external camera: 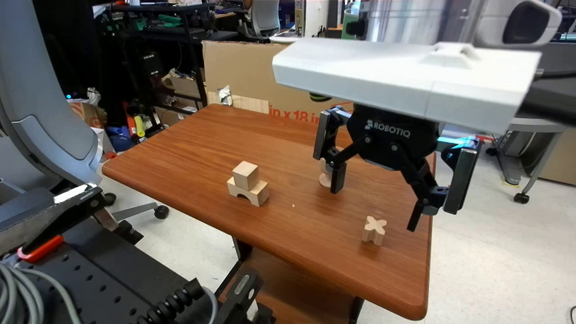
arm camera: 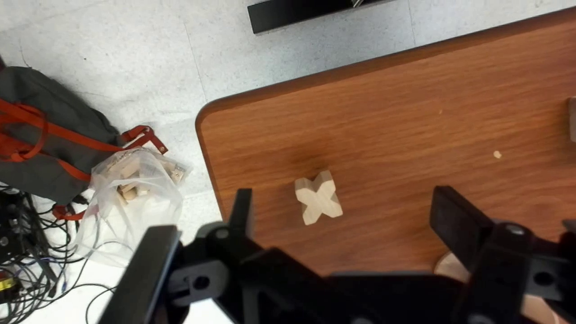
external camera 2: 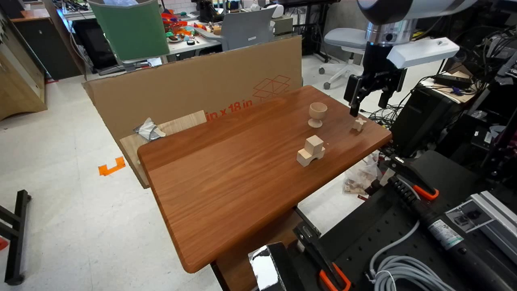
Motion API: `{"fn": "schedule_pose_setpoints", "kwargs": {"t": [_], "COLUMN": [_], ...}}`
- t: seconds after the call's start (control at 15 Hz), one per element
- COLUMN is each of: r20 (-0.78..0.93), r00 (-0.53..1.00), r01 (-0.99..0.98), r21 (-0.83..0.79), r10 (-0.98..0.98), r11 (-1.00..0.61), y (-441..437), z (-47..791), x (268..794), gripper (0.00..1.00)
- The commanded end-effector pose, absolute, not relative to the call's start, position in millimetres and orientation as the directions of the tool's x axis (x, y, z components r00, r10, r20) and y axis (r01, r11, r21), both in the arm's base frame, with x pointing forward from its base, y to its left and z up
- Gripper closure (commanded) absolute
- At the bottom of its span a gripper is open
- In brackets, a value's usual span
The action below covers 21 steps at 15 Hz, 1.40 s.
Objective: Put the flowery block on the square block
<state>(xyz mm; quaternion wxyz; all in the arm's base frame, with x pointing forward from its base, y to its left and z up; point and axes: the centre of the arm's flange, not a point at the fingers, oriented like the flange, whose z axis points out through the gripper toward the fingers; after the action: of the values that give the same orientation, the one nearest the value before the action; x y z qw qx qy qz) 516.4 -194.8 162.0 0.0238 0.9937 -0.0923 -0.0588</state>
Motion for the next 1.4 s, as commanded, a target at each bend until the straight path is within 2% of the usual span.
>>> {"fn": "schedule_pose_setpoints", "kwargs": {"t": [0.0,0.53,0.6,0.67,0.87,1.27,1.33], "r20": [-0.119,-0.166,-0.169,-0.17,-0.174,-0.14,-0.132], "r00": [0.978,0.975,0.975,0.975,0.975,0.979,0.978], "r01": [-0.165,-0.137,-0.131,-0.127,-0.121,-0.138,-0.151], "r21": [0.059,0.083,0.084,0.086,0.091,0.079,0.067], "r10": [-0.171,-0.149,-0.144,-0.14,-0.135,-0.148,-0.159], "r11": [-0.985,-0.987,-0.988,-0.988,-0.989,-0.987,-0.986], "y": [-202.3,-202.2,-202.1,-202.1,-203.5,-197.1,-192.2], "z": [143.4,115.2,113.0,111.6,109.7,131.2,143.6], "x": [532.9,543.9,544.7,545.6,547.8,545.9,543.2], "gripper": [0.0,0.0,0.25,0.26,0.51,0.95,0.94]}}
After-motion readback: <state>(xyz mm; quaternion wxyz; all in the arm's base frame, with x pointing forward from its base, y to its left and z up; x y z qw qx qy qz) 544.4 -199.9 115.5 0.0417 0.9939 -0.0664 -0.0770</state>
